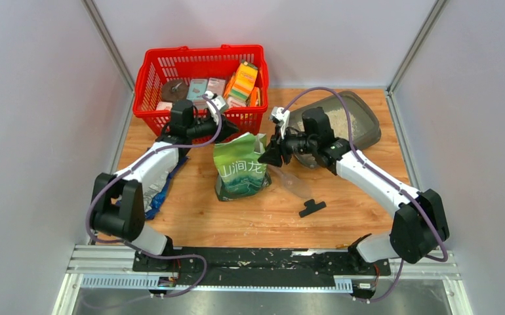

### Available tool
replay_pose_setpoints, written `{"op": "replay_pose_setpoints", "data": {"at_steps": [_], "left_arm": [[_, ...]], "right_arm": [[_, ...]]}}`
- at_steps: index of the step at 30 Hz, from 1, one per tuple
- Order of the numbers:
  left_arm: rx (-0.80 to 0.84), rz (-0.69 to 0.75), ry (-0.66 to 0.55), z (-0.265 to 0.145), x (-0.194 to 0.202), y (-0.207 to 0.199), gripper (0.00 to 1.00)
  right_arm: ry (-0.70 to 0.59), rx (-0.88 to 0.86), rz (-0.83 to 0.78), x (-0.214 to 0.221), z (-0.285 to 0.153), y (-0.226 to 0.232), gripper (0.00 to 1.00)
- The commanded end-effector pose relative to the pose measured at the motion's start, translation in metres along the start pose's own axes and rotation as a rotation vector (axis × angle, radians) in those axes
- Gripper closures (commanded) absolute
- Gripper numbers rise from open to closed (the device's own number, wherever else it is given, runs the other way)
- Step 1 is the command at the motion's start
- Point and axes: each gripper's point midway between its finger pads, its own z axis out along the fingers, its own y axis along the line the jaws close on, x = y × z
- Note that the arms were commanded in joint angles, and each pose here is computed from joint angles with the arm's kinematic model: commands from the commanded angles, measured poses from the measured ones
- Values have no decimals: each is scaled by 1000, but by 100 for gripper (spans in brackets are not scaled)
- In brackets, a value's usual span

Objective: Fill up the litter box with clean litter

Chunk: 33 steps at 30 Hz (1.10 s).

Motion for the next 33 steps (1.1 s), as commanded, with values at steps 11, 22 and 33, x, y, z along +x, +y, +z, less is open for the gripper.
{"op": "replay_pose_setpoints", "data": {"at_steps": [11,22,33], "left_arm": [[347,200,-214,52,-35,-38,73],[455,165,-219,53,-36,-65,77],[586,149,-222,37,-36,-103,88]], "right_arm": [[-32,-5,-79,-16,4,0,72],[-31,-24,-156,-21,9,-6,85],[4,17,-153,-13,9,-18,86]]}}
